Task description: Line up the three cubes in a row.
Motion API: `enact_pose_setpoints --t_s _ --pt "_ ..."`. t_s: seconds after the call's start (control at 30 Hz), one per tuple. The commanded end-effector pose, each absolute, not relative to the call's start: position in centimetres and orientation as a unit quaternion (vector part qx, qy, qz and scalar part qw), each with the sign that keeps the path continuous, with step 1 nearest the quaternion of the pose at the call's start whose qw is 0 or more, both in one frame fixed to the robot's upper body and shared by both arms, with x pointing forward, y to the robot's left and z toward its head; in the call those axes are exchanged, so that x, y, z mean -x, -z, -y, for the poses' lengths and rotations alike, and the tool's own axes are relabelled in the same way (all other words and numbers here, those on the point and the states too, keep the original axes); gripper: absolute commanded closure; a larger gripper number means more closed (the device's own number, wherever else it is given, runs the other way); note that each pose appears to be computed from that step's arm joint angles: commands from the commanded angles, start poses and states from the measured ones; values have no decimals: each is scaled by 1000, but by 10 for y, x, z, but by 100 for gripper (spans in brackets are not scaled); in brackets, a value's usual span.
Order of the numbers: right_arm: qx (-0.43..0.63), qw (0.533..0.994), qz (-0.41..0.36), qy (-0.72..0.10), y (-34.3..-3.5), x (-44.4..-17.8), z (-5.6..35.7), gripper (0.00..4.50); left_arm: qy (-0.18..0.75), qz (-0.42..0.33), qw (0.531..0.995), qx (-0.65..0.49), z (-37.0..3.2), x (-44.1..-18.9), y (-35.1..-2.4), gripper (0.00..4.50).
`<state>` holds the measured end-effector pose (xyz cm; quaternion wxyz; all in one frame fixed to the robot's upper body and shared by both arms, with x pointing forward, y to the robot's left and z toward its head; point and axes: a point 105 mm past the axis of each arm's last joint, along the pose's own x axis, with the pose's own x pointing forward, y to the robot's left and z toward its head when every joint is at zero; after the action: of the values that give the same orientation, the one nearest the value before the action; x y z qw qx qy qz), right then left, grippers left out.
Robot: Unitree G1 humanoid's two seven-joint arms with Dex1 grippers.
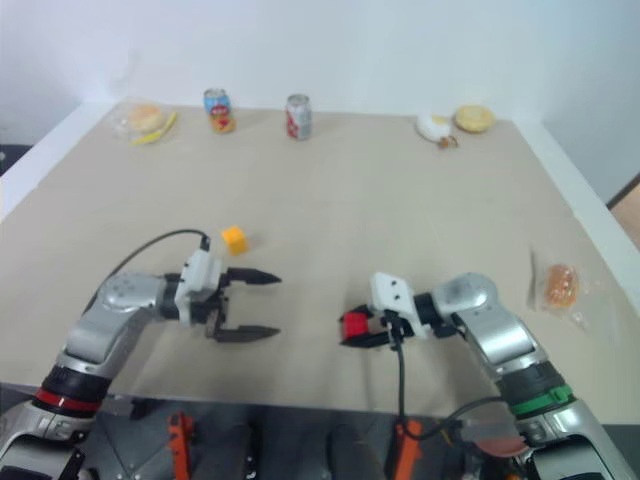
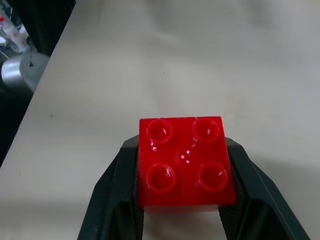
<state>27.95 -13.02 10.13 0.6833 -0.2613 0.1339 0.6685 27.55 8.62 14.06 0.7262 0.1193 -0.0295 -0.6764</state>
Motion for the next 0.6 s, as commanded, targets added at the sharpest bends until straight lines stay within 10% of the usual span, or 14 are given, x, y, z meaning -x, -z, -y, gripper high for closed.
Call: enact_pose_setpoints --t_s 0.03,0.27,0.5,0.6 --pt "283 673 -129 -672 -98 -278 131 321 673 50 727 -126 -87 -273 -153 0" --pt "293 673 -122 -668 -97 -278 130 321 684 46 718 -122 -85 -268 -150 0" --pt "285 678 -115 -667 -102 -276 129 51 689 45 712 -127 -83 -267 -149 0" --pt "283 676 -111 -671 -109 -273 129 7 683 47 718 -126 -84 -267 -150 0"
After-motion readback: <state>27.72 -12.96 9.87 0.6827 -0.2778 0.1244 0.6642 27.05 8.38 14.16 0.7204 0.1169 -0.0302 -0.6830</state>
